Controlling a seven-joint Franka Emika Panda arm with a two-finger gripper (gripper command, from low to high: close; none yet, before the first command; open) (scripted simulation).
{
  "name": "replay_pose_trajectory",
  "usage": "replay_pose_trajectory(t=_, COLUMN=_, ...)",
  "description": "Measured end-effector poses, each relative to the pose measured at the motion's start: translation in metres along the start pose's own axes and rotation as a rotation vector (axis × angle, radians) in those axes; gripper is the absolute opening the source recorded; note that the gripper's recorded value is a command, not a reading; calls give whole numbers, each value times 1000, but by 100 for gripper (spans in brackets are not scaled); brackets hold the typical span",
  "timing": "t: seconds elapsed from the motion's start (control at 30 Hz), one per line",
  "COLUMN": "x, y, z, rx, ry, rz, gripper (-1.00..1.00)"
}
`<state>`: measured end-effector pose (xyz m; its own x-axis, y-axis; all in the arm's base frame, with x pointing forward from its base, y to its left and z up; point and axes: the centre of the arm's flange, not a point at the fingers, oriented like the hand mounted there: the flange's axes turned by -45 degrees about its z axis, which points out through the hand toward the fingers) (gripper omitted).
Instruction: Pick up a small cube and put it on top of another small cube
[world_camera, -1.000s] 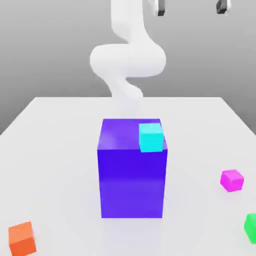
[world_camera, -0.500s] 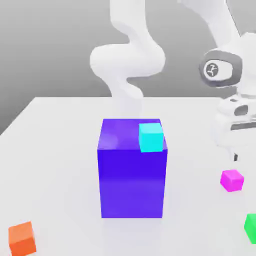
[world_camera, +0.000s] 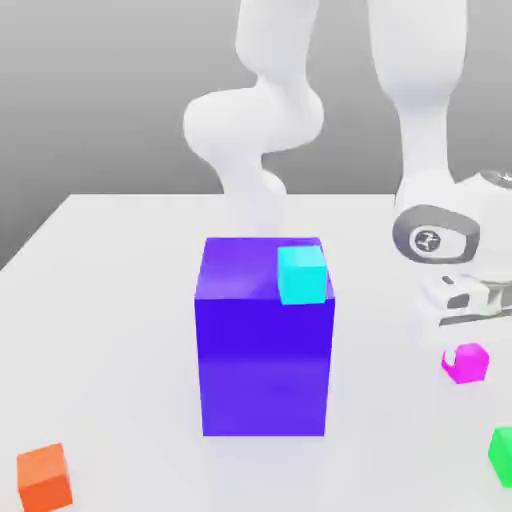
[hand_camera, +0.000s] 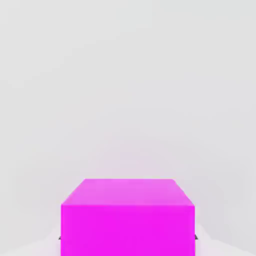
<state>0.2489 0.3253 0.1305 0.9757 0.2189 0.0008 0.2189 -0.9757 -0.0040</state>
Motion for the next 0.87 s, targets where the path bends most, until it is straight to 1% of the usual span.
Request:
replay_pose_trajectory(t=0.23, x=7, y=0, z=-60, rx=-3, ry=0, rz=-11, gripper=-100)
replay_pose_trajectory(t=0.43, x=88, y=5, z=-83, rx=-5, ry=-6, rz=-107, gripper=-100)
replay_pose_trajectory(t=0.6, x=162, y=30, z=-106, rx=-3, ry=-3, rz=-177, gripper=-100)
replay_pose_trajectory(t=0.67, x=178, y=37, z=-97, rx=-1, ry=-1, rz=-189, gripper=-100)
replay_pose_trajectory(t=0.73, x=182, y=40, z=-71, rx=-1, ry=0, rz=-192, gripper=-100)
replay_pose_trajectory(t=0.77, x=182, y=40, z=-57, rx=-2, ry=0, rz=-193, gripper=100)
replay_pose_trajectory(t=0.87, x=182, y=40, z=-57, rx=-2, ry=0, rz=-193, gripper=100)
